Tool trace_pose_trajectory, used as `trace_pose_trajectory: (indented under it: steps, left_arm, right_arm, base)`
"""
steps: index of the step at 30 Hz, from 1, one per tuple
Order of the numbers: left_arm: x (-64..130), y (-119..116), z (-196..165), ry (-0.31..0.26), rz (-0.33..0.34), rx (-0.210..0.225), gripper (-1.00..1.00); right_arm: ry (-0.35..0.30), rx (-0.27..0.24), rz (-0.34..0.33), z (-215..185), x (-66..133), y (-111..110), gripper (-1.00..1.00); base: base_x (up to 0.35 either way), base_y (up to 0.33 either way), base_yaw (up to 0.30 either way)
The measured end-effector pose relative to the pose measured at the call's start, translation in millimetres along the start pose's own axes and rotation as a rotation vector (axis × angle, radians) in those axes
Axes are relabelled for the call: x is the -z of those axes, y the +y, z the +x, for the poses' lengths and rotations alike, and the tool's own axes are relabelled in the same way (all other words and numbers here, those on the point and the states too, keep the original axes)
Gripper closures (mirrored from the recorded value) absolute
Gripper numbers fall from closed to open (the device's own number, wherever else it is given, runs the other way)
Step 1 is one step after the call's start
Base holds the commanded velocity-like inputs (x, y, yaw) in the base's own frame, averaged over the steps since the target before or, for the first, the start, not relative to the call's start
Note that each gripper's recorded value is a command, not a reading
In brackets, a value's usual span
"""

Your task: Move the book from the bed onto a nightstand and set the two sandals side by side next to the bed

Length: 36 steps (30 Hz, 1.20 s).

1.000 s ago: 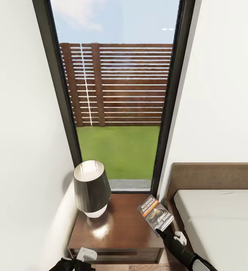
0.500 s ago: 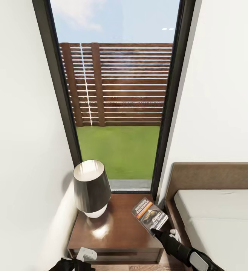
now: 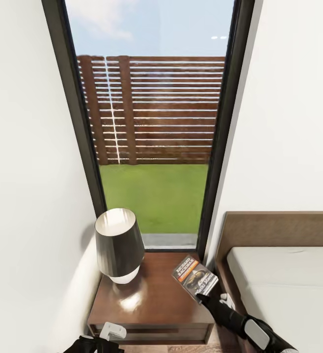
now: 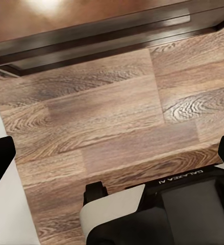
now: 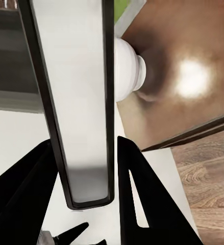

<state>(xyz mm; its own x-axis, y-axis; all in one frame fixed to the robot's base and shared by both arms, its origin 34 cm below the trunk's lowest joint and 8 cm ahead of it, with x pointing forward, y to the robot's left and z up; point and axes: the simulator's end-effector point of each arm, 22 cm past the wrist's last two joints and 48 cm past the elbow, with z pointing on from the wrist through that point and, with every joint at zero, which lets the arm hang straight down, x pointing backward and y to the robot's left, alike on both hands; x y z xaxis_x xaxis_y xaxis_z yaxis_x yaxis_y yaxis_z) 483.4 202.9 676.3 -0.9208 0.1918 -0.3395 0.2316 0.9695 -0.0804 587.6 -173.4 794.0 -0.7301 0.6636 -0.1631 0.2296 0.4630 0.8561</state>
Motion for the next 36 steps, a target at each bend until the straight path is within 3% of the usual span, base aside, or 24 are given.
trace_pose_trajectory:
  steps: [17, 26, 36]
  left_arm:
    - [-11.5, 1.9, -0.7, -0.001, 0.000, 0.000, -1.00]
    - [-17.2, 2.8, -0.8, -0.001, 0.000, 0.000, -1.00]
    - [-27.2, 4.3, -0.4, -0.001, 0.000, 0.000, -1.00]
  right_arm:
    - [-0.020, 0.046, 0.031, -27.5, -21.5, 10.6, 1.00]
    - [0.015, 0.127, 0.084, -24.9, -30.6, 5.1, 1.00]
    - [0.021, 0.144, 0.095, -24.9, -37.6, -3.7, 1.00]
  base:
    - [0.000, 0.000, 0.000]
    - [0.000, 0.000, 0.000]
    - [0.000, 0.000, 0.000]
